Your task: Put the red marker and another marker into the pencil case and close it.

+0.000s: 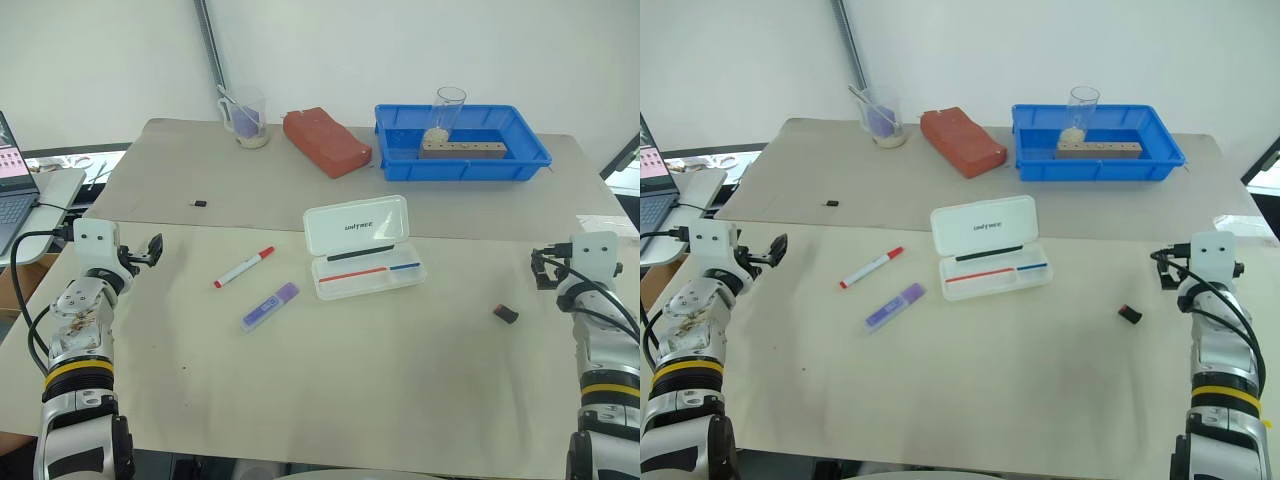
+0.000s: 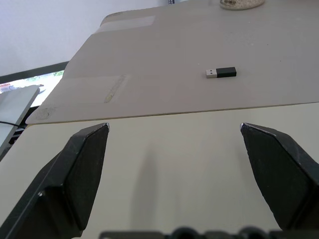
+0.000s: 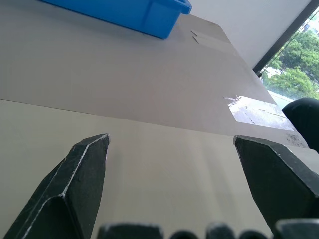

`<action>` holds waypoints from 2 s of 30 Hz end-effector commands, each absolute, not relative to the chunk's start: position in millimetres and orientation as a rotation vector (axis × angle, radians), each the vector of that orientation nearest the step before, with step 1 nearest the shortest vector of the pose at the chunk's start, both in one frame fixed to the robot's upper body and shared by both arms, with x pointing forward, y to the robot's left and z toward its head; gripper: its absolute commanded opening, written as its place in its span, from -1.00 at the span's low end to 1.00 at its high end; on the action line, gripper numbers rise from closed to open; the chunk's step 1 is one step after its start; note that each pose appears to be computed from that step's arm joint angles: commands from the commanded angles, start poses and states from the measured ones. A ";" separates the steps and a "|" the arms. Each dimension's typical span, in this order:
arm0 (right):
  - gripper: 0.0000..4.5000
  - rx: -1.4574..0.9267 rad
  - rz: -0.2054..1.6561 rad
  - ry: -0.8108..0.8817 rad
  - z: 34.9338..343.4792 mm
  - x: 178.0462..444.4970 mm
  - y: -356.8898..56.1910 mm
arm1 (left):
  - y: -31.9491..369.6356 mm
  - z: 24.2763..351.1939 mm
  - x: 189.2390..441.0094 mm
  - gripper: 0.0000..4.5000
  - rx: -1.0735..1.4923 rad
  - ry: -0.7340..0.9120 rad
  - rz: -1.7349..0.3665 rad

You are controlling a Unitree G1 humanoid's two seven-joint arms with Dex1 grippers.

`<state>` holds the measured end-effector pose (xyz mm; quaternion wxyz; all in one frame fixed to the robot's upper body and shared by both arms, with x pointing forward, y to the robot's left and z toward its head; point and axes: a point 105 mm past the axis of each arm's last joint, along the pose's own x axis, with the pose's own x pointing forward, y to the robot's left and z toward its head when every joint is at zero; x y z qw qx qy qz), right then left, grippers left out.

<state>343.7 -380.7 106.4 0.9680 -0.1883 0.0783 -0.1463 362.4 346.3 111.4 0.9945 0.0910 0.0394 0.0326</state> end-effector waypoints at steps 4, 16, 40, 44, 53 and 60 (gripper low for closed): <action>0.95 -0.407 -0.298 0.083 130.9 349.6 -381.0 | 355.0 130.9 358.6 0.99 0.207 0.017 0.088; 0.95 -0.444 -0.139 0.025 157.6 359.3 -357.2 | 315.7 160.7 359.3 0.99 0.328 -0.018 -0.154; 0.95 -0.411 0.787 0.159 167.4 265.9 -182.1 | 17.5 123.9 319.8 0.99 0.609 0.150 -1.335; 0.95 -0.399 0.776 0.152 168.2 262.7 -175.2 | 16.2 108.2 321.5 0.99 0.656 0.184 -1.340; 0.95 -0.396 0.666 0.109 173.0 267.1 -173.2 | 9.2 80.4 320.8 -0.01 0.661 0.238 -1.369; 0.95 -0.401 0.695 0.126 170.5 262.3 -173.2 | 8.8 79.0 305.8 -0.95 0.669 0.222 -1.420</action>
